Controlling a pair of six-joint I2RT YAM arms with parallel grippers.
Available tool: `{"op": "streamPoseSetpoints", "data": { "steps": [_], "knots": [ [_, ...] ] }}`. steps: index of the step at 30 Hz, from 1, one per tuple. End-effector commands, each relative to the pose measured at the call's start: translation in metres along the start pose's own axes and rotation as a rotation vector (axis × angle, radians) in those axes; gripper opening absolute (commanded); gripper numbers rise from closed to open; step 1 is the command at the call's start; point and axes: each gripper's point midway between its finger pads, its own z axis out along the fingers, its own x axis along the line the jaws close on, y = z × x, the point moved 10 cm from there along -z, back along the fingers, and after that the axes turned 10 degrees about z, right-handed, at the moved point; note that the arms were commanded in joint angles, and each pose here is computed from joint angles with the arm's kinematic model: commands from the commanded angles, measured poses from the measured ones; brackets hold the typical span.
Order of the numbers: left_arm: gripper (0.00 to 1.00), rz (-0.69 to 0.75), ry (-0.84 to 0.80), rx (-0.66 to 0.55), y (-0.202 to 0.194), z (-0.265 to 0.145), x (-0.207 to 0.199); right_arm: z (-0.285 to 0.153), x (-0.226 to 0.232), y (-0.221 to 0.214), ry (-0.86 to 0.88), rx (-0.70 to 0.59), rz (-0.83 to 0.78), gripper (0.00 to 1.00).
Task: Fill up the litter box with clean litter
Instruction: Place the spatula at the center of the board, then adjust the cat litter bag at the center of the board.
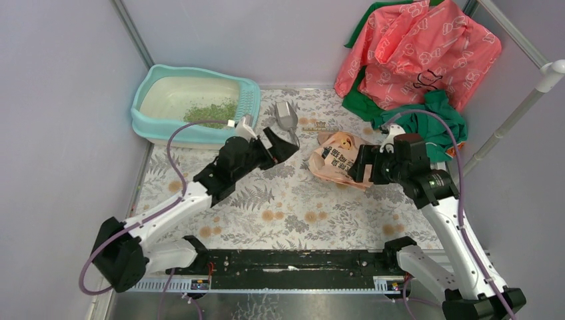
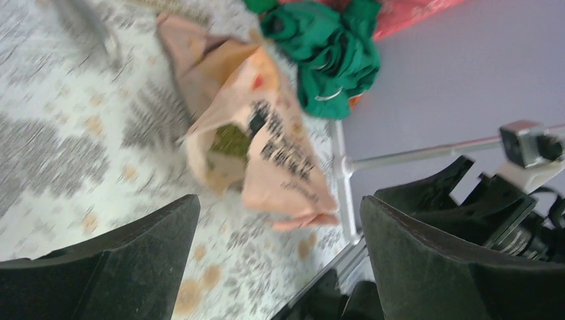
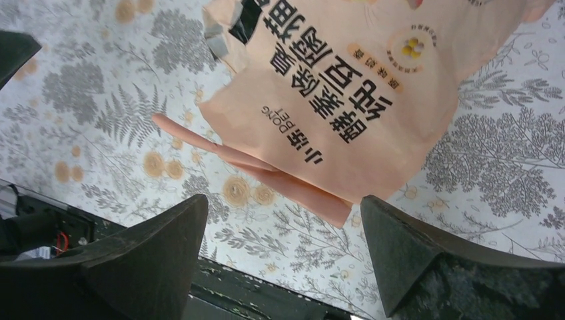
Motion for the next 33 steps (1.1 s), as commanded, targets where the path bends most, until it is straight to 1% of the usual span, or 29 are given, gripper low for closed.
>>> {"op": "streamPoseSetpoints", "data": {
  "steps": [1,5,9,13,19,22,27,33],
  "knots": [
    [0.99,-0.027,0.085,0.086,-0.03,-0.031,0.02,-0.007,0.006,0.001,-0.036,0.021,-0.049,0.92],
    [0.99,-0.015,0.091,0.078,-0.036,-0.049,0.012,-0.006,0.018,0.005,-0.05,0.048,-0.099,0.92],
    [0.99,0.036,0.127,0.134,-0.041,-0.048,-0.002,0.005,0.027,0.004,-0.078,0.079,-0.176,0.92],
    [0.99,0.103,0.185,0.194,-0.053,-0.044,-0.013,0.007,0.027,0.001,-0.133,0.056,-0.262,0.92],
    [0.99,0.112,0.215,0.258,-0.058,-0.043,-0.013,-0.006,0.03,-0.001,-0.129,0.024,-0.359,0.91],
    [0.99,0.094,0.199,0.269,-0.06,-0.047,-0.018,-0.006,0.029,-0.005,-0.148,0.05,-0.406,0.91],
    [0.99,0.079,0.19,0.255,-0.055,-0.052,-0.025,0.0,0.032,-0.013,-0.179,0.082,-0.487,0.92],
    [0.99,0.078,0.181,0.242,-0.047,-0.049,-0.034,0.021,0.043,-0.031,-0.253,0.15,-0.694,0.92]
  ]
}}
